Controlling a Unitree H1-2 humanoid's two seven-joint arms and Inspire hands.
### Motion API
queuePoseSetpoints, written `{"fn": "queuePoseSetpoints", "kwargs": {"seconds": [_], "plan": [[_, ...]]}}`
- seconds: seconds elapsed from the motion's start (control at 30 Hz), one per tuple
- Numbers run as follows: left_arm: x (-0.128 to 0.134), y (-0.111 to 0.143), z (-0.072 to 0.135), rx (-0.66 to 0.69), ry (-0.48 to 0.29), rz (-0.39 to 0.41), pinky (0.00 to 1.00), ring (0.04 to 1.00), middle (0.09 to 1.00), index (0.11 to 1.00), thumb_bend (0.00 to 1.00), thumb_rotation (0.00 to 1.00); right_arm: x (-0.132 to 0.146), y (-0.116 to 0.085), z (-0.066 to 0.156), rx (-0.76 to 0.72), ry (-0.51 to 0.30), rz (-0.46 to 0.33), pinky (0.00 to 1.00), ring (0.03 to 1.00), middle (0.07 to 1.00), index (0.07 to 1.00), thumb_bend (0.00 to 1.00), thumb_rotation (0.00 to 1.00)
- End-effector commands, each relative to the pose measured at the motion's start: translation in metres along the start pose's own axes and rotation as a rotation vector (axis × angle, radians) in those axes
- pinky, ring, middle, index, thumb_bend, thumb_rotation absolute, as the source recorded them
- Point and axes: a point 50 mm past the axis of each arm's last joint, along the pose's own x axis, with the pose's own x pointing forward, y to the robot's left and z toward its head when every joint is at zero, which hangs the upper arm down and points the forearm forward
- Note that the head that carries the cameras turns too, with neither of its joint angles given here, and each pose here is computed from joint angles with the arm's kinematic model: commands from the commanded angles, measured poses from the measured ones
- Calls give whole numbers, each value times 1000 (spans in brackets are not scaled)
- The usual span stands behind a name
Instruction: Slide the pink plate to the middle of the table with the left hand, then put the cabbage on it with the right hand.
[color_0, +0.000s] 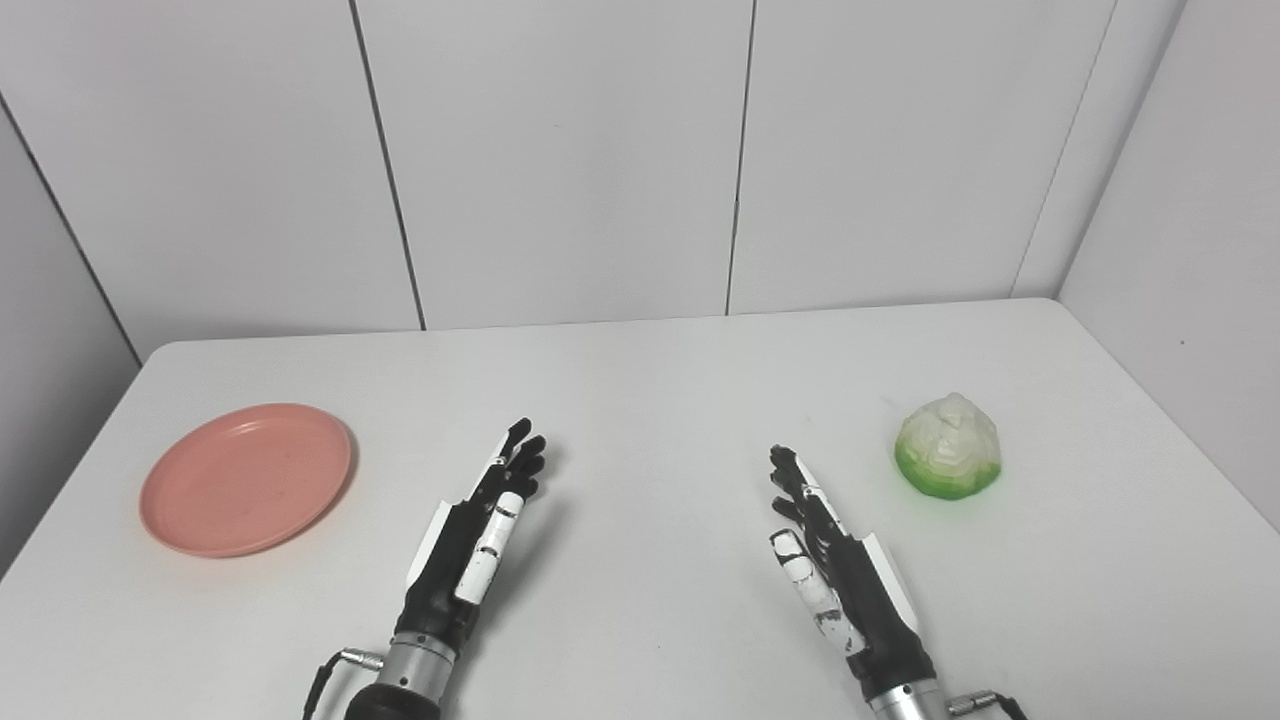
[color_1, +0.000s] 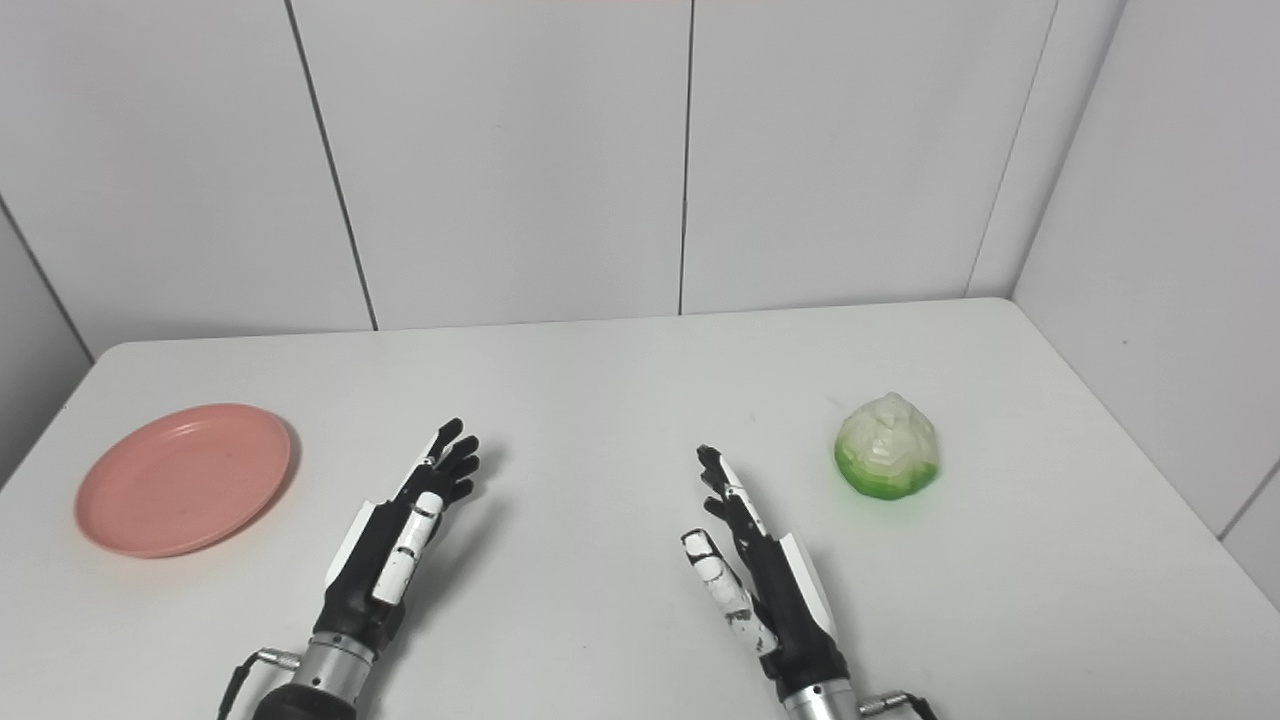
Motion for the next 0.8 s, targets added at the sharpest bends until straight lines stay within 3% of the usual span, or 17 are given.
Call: {"fn": "queuePoseSetpoints", "kwargs": {"seconds": [0.0,0.77], "plan": [[-49,-5,-52,-27,194,11,932,942,953,954,513,1000,-13,8,-29,16,119,17,904,954,964,960,312,1000],[-44,-13,-37,-33,180,4,931,937,950,951,502,1000,-11,-2,-21,10,93,15,914,954,958,949,314,1000]]}}
